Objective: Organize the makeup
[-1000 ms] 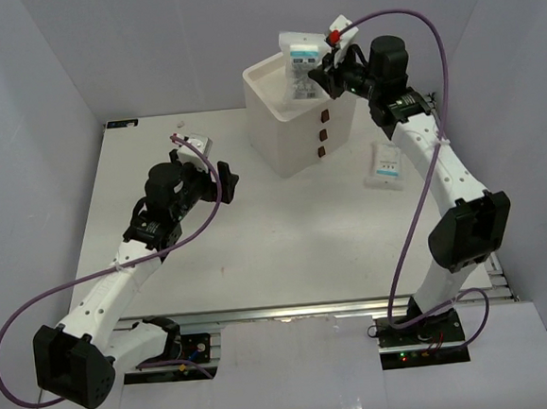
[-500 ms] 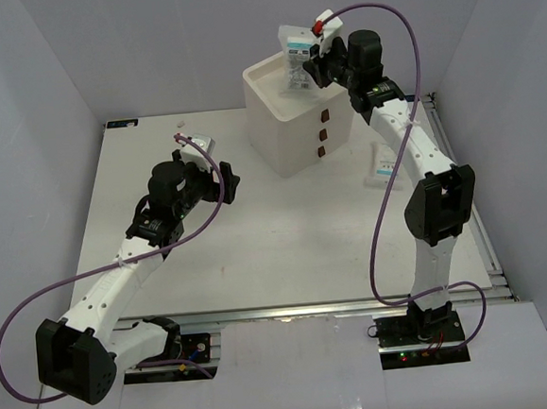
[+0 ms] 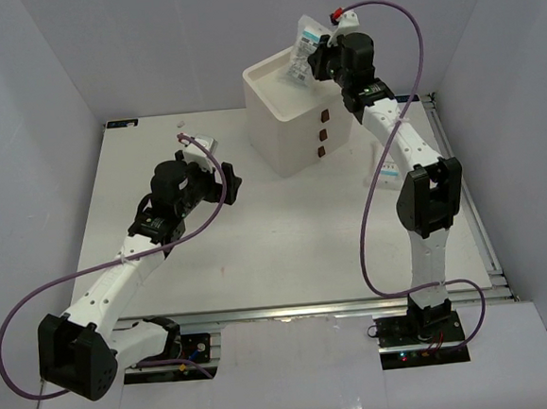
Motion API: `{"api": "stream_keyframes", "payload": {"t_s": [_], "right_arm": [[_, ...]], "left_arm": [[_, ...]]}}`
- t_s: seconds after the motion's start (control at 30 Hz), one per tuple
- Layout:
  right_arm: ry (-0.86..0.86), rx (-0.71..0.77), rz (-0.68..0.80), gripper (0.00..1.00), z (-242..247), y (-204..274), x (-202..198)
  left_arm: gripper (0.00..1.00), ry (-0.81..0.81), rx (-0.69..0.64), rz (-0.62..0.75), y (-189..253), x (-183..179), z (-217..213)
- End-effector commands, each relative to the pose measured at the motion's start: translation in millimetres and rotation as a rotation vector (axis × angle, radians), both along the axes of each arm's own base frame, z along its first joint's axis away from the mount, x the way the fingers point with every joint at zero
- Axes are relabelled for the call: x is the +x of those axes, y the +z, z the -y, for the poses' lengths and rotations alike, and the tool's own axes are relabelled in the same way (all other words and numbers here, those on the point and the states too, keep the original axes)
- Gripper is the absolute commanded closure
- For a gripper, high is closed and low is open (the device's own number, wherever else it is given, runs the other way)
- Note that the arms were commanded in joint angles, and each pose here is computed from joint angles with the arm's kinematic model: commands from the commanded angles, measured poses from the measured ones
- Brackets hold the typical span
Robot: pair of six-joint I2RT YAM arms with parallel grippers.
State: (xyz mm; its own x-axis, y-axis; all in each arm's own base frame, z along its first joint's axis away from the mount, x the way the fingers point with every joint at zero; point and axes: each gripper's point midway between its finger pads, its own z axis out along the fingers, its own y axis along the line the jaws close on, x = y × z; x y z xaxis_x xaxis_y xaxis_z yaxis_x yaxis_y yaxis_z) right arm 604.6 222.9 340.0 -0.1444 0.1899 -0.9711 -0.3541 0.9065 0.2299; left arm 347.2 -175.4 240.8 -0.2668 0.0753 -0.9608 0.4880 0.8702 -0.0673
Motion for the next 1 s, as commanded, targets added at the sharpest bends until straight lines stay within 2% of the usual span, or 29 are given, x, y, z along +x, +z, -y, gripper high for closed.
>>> {"api": "stream_keyframes", "payload": {"t_s": [0.0, 0.03, 0.1, 0.17, 0.2, 0.23, 0.37, 0.5, 0.63, 0.7, 0.9, 0.97], "right_arm": [[-0.092, 0.205, 0.059, 0.86, 13, 44, 13], [-0.101, 0.213, 0.058, 0.84, 15, 44, 15], [-0.132, 0.194, 0.072, 0.64, 21, 41, 19], [-0.183, 0.168, 0.086, 0.30, 31, 40, 23], [-0.177, 0.162, 0.089, 0.16, 33, 39, 23], [-0.172, 0.156, 0.095, 0.08, 39, 40, 23], [-0.129, 0.150, 0.077, 0.05, 55, 38, 17], [0.074, 0.123, 0.083, 0.06, 55, 51, -13], [0.260, -0.001, 0.132, 0.07, 55, 52, -56], [0.244, -0.055, 0.162, 0.06, 65, 59, -85], [0.060, -0.106, -0.030, 0.05, 113, -49, -139], [-0.011, -0.128, -0.055, 0.05, 136, -66, -156]], "left_arm": [[0.02, -0.015, -0.004, -0.004, 3, 1, 2], [0.02, -0.013, -0.003, -0.006, 3, 2, 2], [0.02, -0.007, 0.003, -0.011, 0, 3, 1], [0.02, -0.002, 0.007, -0.014, -1, 4, 1], [0.02, -0.001, 0.009, -0.015, -2, 4, 0], [0.02, 0.001, 0.012, -0.015, -2, 4, 0], [0.02, 0.004, 0.013, -0.014, -2, 4, -1], [0.02, 0.000, 0.009, -0.008, 1, 3, -1], [0.02, -0.007, 0.000, 0.001, 5, 1, 0], [0.02, -0.008, -0.006, 0.009, 8, -1, 0], [0.02, -0.029, -0.025, 0.016, 13, -4, 4], [0.02, -0.037, -0.033, 0.016, 15, -5, 5]]}}
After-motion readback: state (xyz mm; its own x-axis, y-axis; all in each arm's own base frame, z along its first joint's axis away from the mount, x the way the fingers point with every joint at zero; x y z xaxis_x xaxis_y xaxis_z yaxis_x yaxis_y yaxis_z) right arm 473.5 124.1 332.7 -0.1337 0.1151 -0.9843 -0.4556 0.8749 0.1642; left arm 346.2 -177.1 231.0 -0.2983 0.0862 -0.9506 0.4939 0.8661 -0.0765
